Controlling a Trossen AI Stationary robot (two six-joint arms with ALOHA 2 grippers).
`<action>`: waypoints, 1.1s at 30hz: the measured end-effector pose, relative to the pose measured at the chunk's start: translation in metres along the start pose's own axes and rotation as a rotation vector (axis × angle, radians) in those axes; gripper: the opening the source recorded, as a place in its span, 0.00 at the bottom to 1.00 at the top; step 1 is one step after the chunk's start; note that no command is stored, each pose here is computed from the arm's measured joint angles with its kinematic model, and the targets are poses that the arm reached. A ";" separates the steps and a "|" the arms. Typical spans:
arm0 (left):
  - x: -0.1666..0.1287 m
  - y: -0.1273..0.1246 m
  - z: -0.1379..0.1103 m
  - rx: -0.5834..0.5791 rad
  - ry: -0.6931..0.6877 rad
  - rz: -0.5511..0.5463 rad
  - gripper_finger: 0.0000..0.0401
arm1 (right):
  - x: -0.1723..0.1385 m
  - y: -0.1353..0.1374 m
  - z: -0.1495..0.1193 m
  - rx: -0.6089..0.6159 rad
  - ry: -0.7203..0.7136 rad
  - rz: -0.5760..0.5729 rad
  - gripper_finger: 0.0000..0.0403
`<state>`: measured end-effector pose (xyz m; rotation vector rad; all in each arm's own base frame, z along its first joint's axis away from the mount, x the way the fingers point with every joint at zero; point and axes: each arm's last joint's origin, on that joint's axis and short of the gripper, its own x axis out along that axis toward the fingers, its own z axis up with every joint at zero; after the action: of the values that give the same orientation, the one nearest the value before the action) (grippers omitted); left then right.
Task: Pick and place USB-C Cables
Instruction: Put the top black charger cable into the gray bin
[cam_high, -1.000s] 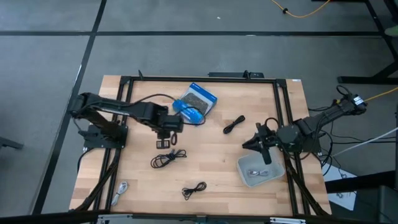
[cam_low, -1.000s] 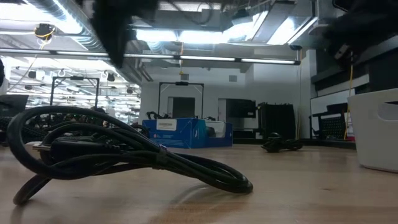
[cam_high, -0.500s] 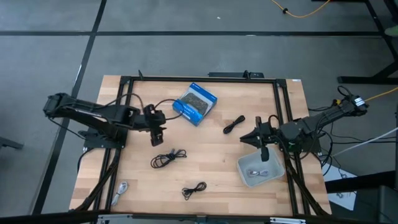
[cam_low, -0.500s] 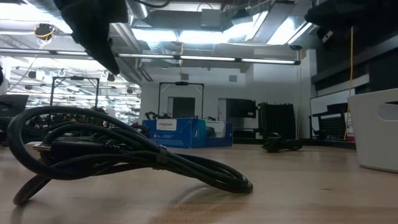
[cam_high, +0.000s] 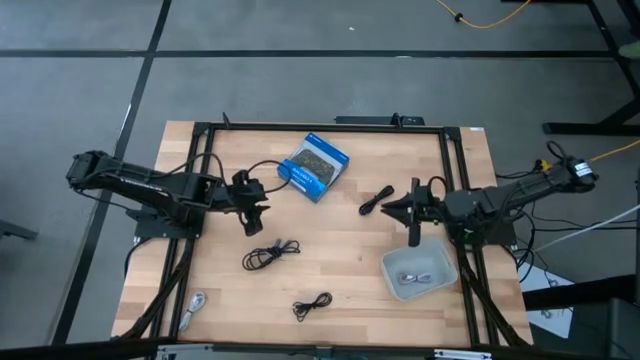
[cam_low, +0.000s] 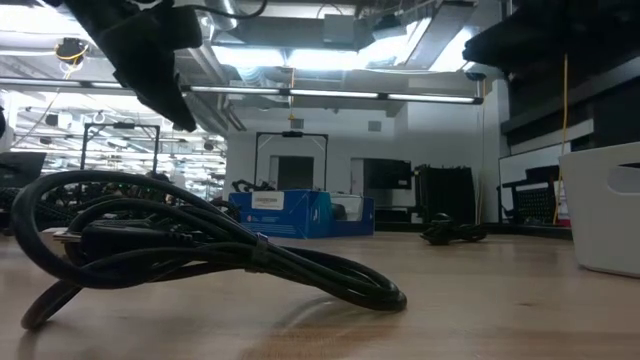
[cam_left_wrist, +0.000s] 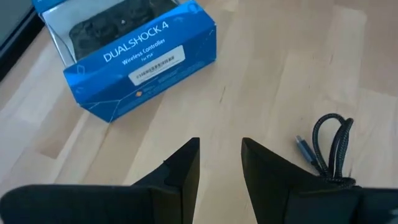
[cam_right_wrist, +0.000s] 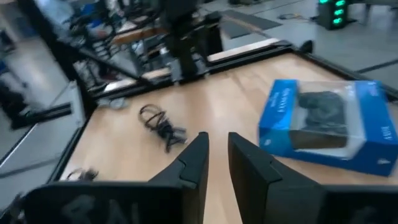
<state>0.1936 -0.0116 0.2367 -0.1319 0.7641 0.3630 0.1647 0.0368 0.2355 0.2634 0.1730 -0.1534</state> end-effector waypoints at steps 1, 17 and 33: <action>0.000 0.000 0.000 0.022 0.000 0.000 0.28 | 0.001 -0.002 0.001 0.001 -0.003 -0.014 0.16; -0.001 -0.004 0.006 0.198 -0.067 -0.026 0.28 | 0.019 -0.022 0.006 0.081 -0.001 -0.001 0.16; -0.001 -0.003 0.009 0.162 -0.107 0.019 0.28 | 0.038 -0.029 0.008 -0.076 -0.068 -0.077 0.16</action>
<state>0.2003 -0.0126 0.2440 0.0467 0.6864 0.3217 0.1974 0.0021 0.2285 0.1759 0.1211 -0.2318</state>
